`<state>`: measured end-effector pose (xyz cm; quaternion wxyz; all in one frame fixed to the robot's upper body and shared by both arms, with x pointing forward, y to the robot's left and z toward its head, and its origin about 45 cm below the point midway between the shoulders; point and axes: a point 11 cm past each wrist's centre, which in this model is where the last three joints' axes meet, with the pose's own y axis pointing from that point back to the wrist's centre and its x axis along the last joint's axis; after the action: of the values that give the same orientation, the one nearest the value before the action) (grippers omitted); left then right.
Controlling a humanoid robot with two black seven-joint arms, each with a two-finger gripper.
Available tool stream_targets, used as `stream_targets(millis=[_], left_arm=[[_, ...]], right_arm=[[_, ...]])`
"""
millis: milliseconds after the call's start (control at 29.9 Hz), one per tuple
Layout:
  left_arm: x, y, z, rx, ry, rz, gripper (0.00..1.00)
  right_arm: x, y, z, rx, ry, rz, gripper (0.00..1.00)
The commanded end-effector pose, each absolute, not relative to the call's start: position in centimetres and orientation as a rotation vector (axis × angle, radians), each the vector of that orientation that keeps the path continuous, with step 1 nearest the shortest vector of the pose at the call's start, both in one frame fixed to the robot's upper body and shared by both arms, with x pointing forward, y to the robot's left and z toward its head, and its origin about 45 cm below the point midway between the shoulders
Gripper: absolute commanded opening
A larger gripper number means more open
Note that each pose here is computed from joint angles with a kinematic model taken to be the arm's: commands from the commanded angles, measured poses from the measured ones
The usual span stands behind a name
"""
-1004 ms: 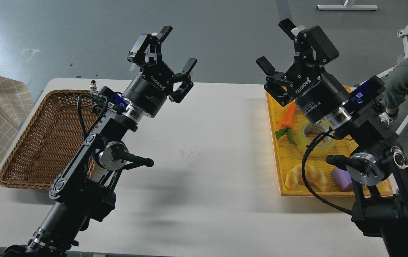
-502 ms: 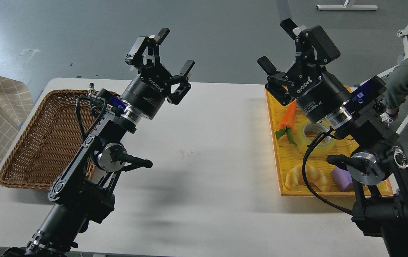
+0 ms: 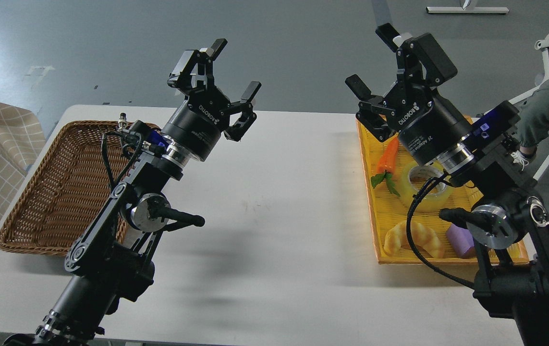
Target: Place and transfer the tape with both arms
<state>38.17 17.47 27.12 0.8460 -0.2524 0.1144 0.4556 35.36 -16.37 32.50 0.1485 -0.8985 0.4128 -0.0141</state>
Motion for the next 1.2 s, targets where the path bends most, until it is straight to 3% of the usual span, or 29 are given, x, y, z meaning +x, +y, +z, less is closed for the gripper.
stream_targets(millis=[0,669,1171], left_arm=[[38.2,17.5,27.1,-0.532,0.242,0.962,0.98],[38.3,18.1,27.7,-0.565,0.219,0.975,0.98],[38.3,18.8,27.5,-0.569,0.222,0.995,0.98]], right_arm=[[35.5,-16.9,33.0,-2.563,1.199,-0.053,1.00],[35.8,-17.0,33.9,-2.570,1.202,-0.100,1.00],[36.2,-27.5,34.1,-2.925,1.625,-0.747,1.00]])
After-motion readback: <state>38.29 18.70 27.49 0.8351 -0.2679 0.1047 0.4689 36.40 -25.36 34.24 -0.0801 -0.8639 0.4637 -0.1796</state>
